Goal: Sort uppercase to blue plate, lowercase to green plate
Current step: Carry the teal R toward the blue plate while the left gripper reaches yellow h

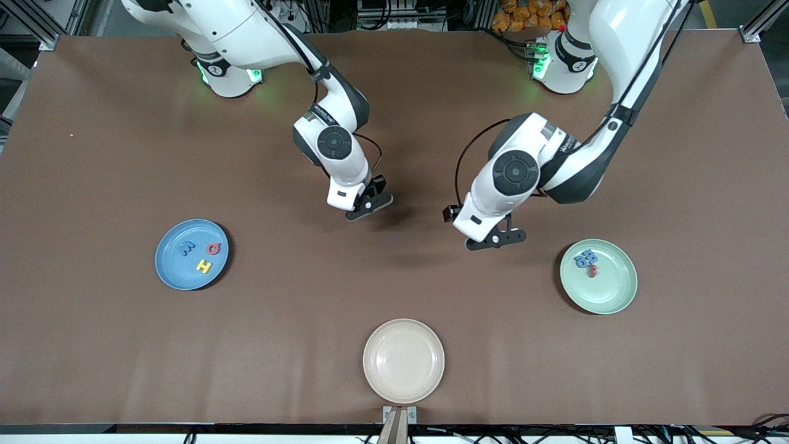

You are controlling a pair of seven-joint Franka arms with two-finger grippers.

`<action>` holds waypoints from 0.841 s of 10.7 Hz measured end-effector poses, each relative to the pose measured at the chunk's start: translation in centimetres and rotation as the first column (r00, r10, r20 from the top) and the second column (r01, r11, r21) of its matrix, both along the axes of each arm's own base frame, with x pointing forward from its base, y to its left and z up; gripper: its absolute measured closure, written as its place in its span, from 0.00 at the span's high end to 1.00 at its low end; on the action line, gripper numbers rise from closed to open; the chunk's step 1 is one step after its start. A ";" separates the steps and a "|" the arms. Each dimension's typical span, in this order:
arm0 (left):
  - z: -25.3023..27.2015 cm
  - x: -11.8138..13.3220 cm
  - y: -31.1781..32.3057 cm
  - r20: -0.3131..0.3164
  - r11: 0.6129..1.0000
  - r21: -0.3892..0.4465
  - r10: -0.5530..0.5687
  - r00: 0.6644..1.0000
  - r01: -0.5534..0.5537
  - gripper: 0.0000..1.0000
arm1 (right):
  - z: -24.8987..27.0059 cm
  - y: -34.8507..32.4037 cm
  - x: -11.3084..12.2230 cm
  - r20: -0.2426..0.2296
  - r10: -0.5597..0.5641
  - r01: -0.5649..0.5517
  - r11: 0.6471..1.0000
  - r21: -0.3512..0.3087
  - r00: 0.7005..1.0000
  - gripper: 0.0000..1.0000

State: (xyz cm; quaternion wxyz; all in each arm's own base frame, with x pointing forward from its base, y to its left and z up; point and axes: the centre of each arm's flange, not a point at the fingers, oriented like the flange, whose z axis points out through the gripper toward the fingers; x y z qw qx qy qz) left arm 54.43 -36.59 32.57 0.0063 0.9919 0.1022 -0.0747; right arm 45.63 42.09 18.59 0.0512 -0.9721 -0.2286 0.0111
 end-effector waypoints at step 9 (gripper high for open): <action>-2.2 -6.2 -7.4 0.089 0.993 -0.071 -0.085 0.992 0.092 1.00 | 1.5 -16.5 12.6 0.037 0.233 -0.231 0.971 -0.054 0.972 0.29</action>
